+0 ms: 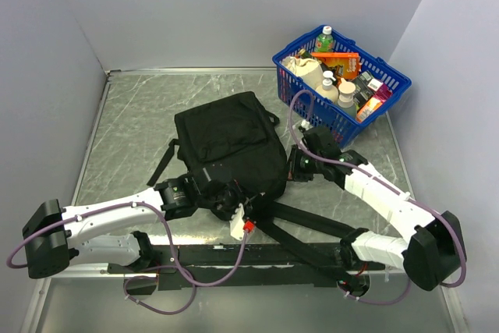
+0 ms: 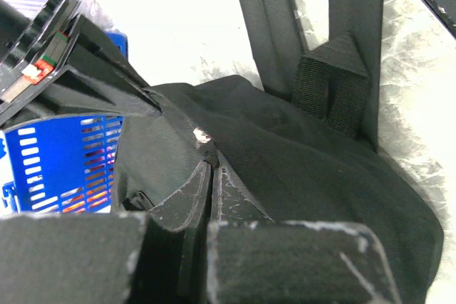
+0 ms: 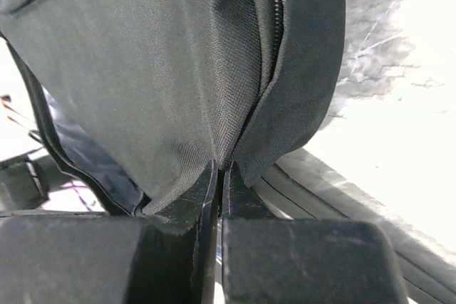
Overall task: Pack the student bag
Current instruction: Zip the student bag at the center of the board.
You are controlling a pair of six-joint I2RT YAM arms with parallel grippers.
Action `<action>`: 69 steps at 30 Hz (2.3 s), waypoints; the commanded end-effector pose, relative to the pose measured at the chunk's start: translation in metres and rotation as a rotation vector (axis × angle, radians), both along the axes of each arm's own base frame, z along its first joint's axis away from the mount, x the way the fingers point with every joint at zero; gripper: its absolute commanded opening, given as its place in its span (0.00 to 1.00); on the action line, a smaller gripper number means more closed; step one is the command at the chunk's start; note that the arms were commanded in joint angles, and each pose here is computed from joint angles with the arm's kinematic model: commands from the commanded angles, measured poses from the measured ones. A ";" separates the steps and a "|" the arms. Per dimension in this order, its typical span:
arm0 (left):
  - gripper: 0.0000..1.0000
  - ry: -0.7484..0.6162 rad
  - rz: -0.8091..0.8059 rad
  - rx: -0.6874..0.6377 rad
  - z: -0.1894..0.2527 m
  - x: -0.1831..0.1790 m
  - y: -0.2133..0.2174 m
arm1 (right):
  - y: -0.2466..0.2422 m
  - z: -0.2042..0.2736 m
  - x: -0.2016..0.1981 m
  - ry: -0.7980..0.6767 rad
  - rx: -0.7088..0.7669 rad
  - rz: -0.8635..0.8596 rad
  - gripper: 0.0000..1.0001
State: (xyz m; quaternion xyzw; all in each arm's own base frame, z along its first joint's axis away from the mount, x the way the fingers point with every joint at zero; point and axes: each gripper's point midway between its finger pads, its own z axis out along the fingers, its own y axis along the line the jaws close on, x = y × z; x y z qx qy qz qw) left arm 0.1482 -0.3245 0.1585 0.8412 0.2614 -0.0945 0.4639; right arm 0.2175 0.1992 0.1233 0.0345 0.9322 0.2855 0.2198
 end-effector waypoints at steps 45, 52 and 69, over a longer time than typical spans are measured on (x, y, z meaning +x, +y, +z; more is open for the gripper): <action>0.01 0.319 0.328 -0.160 0.020 0.015 0.023 | 0.006 0.058 -0.020 -0.817 -0.051 0.361 1.00; 0.01 0.369 0.357 -0.162 0.014 0.005 0.036 | 0.035 0.074 -0.026 -1.127 -0.132 0.616 1.00; 0.01 0.389 0.388 -0.220 0.017 0.002 0.046 | 0.087 0.027 -0.054 -1.088 -0.248 1.007 0.79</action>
